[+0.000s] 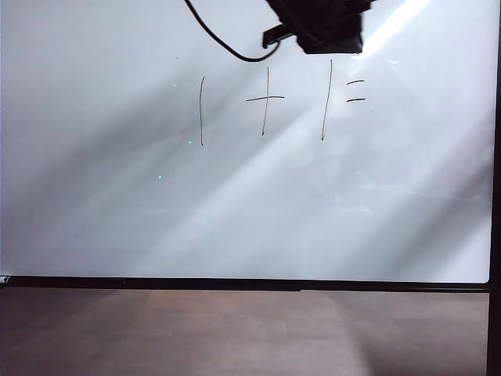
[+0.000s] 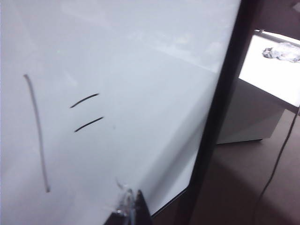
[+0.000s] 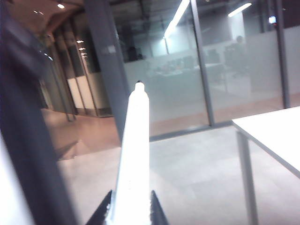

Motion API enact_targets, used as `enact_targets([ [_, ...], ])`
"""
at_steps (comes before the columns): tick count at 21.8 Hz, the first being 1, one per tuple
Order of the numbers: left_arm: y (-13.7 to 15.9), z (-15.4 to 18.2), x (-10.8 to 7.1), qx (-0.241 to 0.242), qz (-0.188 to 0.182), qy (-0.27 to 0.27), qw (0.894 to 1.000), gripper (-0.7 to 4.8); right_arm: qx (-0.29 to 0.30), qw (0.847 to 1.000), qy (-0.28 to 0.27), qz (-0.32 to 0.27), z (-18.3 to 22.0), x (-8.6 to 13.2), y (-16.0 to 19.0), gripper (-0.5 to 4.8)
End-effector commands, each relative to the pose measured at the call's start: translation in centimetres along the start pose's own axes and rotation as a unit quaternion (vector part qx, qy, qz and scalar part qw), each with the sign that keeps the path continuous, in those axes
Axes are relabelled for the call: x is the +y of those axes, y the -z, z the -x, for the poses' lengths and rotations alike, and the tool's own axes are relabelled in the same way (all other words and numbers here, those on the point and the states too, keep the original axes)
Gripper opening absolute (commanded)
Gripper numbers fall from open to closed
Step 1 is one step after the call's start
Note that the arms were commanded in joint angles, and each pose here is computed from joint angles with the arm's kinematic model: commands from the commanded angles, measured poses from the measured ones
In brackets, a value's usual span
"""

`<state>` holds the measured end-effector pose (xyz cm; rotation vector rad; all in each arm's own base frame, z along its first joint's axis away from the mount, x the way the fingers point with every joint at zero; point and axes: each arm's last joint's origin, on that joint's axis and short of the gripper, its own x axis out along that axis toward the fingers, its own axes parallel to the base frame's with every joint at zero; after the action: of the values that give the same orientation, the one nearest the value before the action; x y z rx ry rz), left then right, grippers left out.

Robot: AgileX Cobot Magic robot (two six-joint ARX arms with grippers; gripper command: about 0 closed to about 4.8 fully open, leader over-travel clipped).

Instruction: Reach to the right to find the marker pen, pick it up, and write the answer to the math problem on the whiteboard.

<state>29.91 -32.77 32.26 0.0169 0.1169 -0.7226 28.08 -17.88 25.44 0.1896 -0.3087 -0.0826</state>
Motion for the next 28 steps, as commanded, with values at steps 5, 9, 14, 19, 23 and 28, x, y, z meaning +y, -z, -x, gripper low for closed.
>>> enact_targets([
  [5,-2.3,1.5,0.5,-0.030,0.002,-0.002,1.000,-0.04,0.012,0.997,-0.039,-0.061,4.5,3.8,-3.2,-0.06],
  [9,-1.9,1.4,0.5,-0.021,0.001,-0.002,1.000,-0.04,0.002,0.996,-0.047,-0.073,7.0,5.4,-3.8,-0.06],
  [14,-1.7,1.4,0.5,-0.011,0.000,-0.003,1.000,-0.04,0.021,0.988,-0.103,-0.116,9.3,7.2,-3.6,-0.06],
  [19,-1.6,1.4,0.5,-0.008,0.000,-0.003,1.000,-0.04,0.061,0.975,-0.161,-0.138,9.6,9.6,-3.4,-0.06],
  [23,-1.6,1.4,0.5,-0.006,-0.001,-0.003,1.000,-0.04,0.071,0.967,-0.203,-0.136,9.5,12.0,-3.2,-0.06],
  [28,-1.5,1.4,0.5,-0.006,-0.001,-0.003,1.000,-0.04,0.078,0.963,-0.214,-0.144,9.4,13.7,-2.8,-0.06],
])
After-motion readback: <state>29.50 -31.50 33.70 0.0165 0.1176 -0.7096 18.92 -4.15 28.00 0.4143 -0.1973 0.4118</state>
